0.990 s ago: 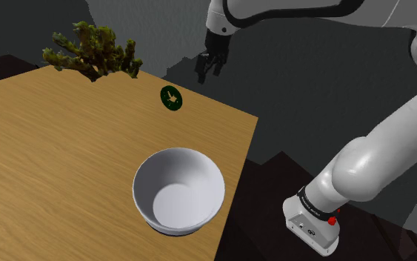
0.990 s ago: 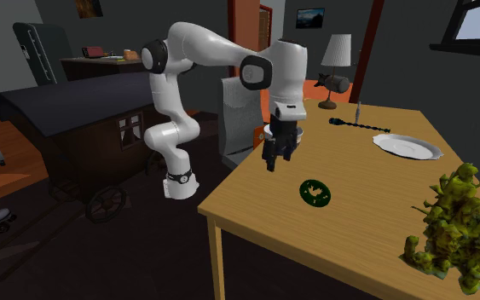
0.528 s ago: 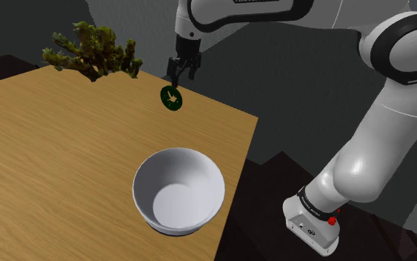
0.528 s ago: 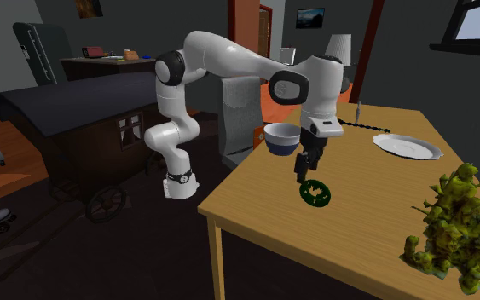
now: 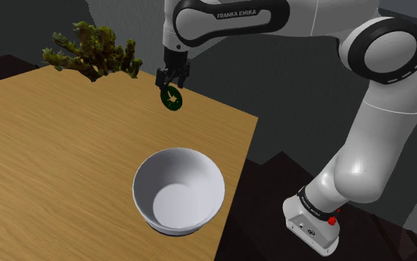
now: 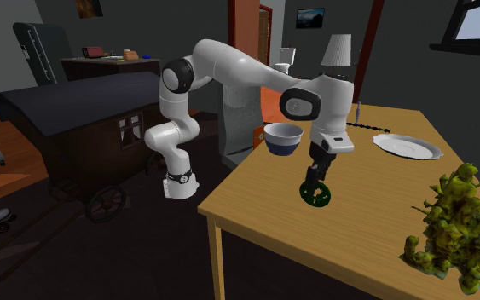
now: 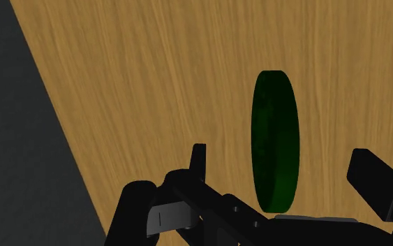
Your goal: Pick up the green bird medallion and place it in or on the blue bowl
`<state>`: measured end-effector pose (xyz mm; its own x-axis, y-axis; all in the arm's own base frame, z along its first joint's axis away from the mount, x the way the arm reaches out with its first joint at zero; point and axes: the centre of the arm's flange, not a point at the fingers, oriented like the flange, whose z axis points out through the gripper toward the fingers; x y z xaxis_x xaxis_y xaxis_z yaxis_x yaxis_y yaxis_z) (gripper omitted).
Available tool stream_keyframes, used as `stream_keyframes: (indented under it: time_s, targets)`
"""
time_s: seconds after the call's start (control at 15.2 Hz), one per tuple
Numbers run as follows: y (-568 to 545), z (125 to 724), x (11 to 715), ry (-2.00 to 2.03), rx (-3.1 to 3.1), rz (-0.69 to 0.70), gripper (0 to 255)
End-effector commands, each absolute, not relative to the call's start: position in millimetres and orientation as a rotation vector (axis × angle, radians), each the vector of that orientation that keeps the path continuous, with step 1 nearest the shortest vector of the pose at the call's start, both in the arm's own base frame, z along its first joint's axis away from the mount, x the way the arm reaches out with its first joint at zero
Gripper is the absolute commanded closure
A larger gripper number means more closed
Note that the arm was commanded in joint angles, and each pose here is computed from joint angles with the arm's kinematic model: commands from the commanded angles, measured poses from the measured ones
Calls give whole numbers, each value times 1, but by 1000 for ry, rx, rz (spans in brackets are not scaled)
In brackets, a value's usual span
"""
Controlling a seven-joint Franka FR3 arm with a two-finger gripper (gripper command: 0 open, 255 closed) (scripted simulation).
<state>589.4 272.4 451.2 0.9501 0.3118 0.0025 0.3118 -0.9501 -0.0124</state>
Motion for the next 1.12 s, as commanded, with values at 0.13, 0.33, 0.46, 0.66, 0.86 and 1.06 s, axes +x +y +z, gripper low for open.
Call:
stream_keyframes:
  time_s: [0.13,0.33,0.46,0.66,0.86,1.06]
  targets:
    - [274,438,589,-494,-3089,-1,0]
    - [274,438,589,-494,-3089,-1,0]
    - [274,438,589,-494,-3089,-1,0]
    - [274,438,589,-494,-3089,-1,255]
    - [274,438,589,-494,-3089,-1,255]
    - [273,438,589,-494,-3089,-1,255]
